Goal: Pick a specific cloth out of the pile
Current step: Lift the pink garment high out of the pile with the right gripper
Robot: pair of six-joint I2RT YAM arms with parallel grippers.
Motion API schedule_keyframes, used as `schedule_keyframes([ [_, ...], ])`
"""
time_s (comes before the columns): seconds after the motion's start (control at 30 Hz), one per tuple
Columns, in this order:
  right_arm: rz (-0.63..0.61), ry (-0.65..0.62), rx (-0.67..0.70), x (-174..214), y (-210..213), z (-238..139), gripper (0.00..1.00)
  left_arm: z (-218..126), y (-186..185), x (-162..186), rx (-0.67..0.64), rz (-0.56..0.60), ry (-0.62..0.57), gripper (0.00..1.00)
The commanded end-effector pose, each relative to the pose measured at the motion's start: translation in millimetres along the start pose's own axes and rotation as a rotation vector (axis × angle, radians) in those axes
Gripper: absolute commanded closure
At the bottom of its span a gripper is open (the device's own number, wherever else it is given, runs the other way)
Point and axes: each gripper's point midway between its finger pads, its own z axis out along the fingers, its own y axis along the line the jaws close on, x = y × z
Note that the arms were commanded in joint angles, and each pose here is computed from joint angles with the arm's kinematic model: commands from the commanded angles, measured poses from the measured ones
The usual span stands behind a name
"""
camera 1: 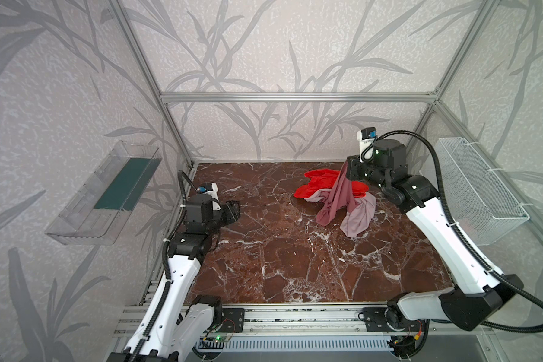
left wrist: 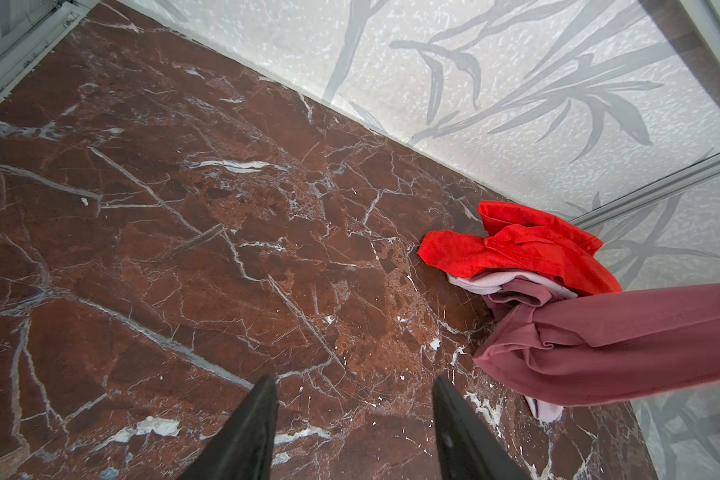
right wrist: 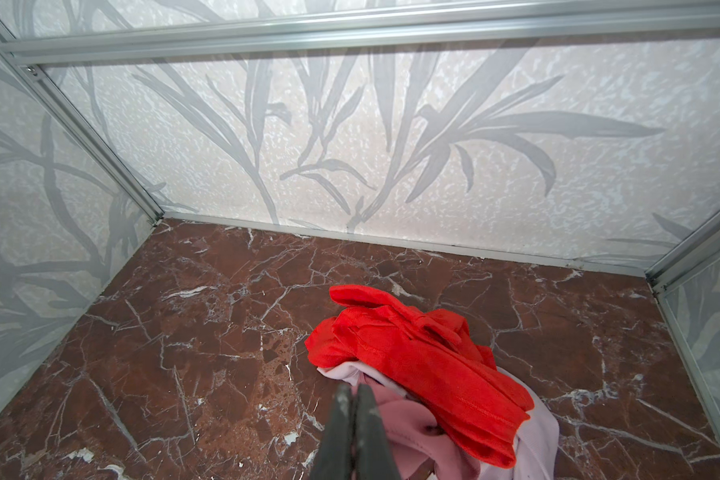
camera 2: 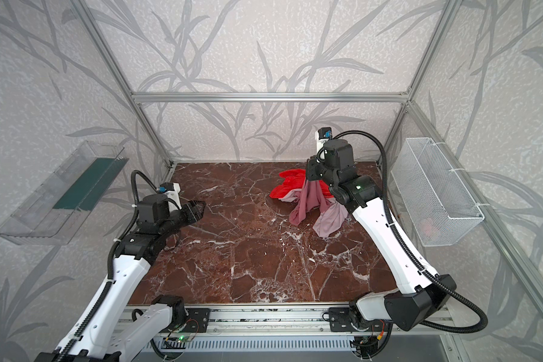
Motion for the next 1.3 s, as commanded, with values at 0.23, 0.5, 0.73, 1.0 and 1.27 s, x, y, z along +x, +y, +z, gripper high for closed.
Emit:
schedule_keyframes([
  [0.23,-0.009,-0.194,-0.108,-88,20,-72,1.00,-12,-16,-9,0.040,-0.008,0.009,0.43],
  [0.5,-0.045,-0.308,-0.143,-142,29,-120,1.00,-15,-28,-28,0.055,0.010,-0.009,0.44],
  [0.73,-0.056,-0.329,-0.227,-167,47,-129,1.00,-15,-33,-34,0.068,0.012,-0.011,0.45],
  [1.0,-0.085,-0.308,-0.376,-164,86,-122,1.00,-47,-32,-39,0.032,0.031,-0.060,0.45],
  [1.27,-0.183,-0.299,-0.504,-148,156,-122,1.00,-76,-26,-35,-0.012,0.055,-0.078,0.45],
])
